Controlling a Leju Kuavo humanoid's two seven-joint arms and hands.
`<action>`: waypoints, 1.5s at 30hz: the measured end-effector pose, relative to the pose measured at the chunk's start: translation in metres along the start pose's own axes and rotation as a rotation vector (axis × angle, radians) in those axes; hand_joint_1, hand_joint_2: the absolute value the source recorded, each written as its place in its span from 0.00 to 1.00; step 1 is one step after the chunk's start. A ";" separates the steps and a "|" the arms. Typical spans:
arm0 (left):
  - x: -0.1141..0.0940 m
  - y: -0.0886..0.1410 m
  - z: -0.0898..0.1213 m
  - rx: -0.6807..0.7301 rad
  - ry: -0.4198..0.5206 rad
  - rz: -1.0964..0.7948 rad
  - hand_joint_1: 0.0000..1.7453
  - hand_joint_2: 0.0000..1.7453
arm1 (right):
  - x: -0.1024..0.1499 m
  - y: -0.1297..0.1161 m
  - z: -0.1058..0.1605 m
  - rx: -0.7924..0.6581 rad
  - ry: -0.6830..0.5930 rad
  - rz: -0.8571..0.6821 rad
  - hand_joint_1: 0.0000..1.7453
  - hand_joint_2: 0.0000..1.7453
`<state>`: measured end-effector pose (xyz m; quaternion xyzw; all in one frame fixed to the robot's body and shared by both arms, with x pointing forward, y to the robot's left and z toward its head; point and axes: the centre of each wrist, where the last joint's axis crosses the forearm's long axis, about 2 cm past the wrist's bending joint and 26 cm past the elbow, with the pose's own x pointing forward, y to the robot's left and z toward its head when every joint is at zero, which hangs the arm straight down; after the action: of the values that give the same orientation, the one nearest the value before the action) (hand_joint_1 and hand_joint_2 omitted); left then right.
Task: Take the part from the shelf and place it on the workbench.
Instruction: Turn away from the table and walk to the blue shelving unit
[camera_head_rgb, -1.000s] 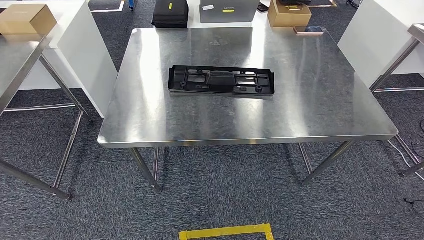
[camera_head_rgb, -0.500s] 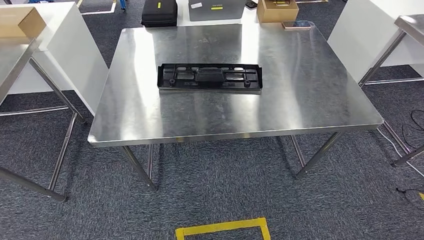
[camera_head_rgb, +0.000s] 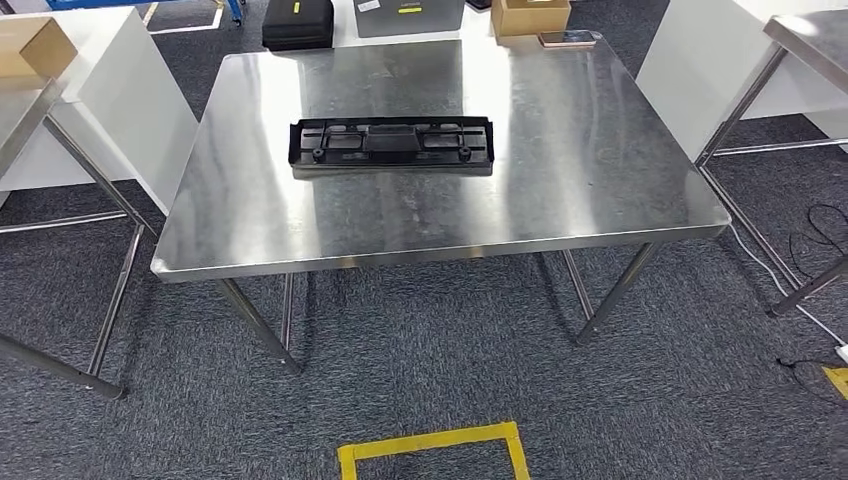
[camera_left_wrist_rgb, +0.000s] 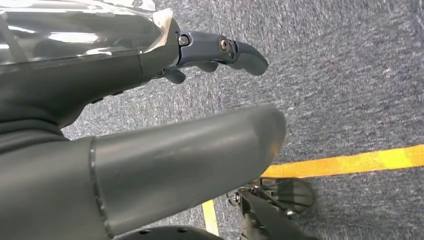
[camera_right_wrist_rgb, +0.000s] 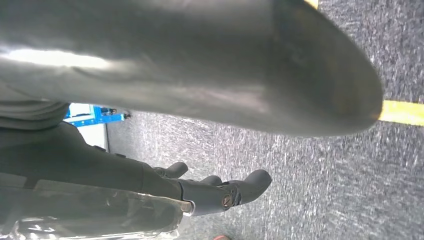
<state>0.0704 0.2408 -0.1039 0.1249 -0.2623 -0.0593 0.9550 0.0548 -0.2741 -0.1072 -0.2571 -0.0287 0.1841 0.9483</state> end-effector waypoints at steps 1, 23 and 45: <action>0.000 0.001 0.000 0.001 0.000 0.000 0.00 0.00 | 0.001 0.001 0.001 0.001 -0.001 -0.001 0.00 0.00; -0.001 0.000 0.000 0.024 0.008 0.029 0.00 0.00 | 0.002 -0.003 -0.001 -0.007 -0.014 0.019 0.00 0.00; -0.003 -0.002 0.002 0.022 0.011 0.034 0.00 0.00 | 0.002 -0.004 -0.002 -0.011 -0.001 0.028 0.00 0.00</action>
<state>0.0671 0.2388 -0.1041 0.1313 -0.2597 -0.0396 0.9559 0.0583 -0.2778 -0.1069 -0.2628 -0.0265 0.1975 0.9441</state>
